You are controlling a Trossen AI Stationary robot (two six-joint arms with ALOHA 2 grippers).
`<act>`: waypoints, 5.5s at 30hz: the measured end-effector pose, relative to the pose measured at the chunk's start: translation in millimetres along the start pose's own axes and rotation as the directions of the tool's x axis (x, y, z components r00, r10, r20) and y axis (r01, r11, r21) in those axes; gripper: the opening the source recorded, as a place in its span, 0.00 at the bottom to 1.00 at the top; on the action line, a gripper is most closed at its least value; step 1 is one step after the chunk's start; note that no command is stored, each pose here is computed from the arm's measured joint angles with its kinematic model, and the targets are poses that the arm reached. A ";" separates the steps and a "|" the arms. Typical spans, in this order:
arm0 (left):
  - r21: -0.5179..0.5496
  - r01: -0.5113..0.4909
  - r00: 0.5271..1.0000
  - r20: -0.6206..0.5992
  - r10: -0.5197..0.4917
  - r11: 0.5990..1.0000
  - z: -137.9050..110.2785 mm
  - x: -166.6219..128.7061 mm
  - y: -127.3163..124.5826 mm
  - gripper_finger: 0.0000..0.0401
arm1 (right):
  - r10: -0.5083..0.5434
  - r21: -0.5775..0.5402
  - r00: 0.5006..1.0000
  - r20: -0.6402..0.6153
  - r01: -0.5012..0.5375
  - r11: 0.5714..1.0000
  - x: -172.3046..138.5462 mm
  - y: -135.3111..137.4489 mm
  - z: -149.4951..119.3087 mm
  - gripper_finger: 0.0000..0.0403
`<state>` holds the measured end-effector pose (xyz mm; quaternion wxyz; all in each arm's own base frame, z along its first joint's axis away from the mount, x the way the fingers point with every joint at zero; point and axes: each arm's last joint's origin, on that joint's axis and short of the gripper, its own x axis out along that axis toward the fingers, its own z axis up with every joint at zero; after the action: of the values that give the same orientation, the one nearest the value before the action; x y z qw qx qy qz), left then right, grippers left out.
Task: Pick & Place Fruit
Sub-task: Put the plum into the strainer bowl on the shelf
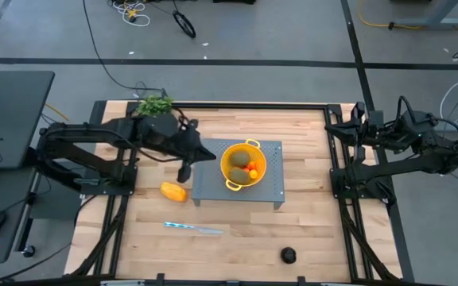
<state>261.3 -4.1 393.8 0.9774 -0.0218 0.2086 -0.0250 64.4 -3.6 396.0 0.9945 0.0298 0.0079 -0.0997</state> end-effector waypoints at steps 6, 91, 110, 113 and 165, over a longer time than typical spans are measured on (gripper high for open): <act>-0.009 -0.017 1.000 0.012 0.017 1.000 0.5 -18.6 -0.3 0.00 | -0.001 0.000 1.000 0.000 0.001 1.000 0.1 0.0 0.0 0.01; -0.099 -0.075 0.950 0.295 0.102 0.992 -97.1 -134.5 0.8 0.00 | 0.011 -0.001 1.000 -0.001 -0.011 1.000 0.1 0.3 -0.1 0.01; -0.129 -0.089 0.914 0.383 0.132 0.988 -104.8 -159.6 0.7 0.00 | 0.129 -0.034 0.987 -0.100 -0.133 0.991 25.8 10.6 -5.4 0.01; -0.132 -0.092 0.914 0.383 0.137 0.987 -104.8 -159.6 0.8 0.00 | 0.174 -0.031 0.977 -0.124 -0.179 0.983 38.7 15.4 -6.7 0.01; -0.128 -0.112 0.913 0.377 0.153 0.985 -105.4 -159.4 1.3 0.00 | 0.571 -0.061 0.787 -0.232 -0.598 0.799 102.5 130.9 -38.4 0.01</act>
<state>72.9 3.1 362.4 0.9963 -0.0626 0.0142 0.0570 190.5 106.5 363.1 0.9699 -0.0247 0.1057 0.2178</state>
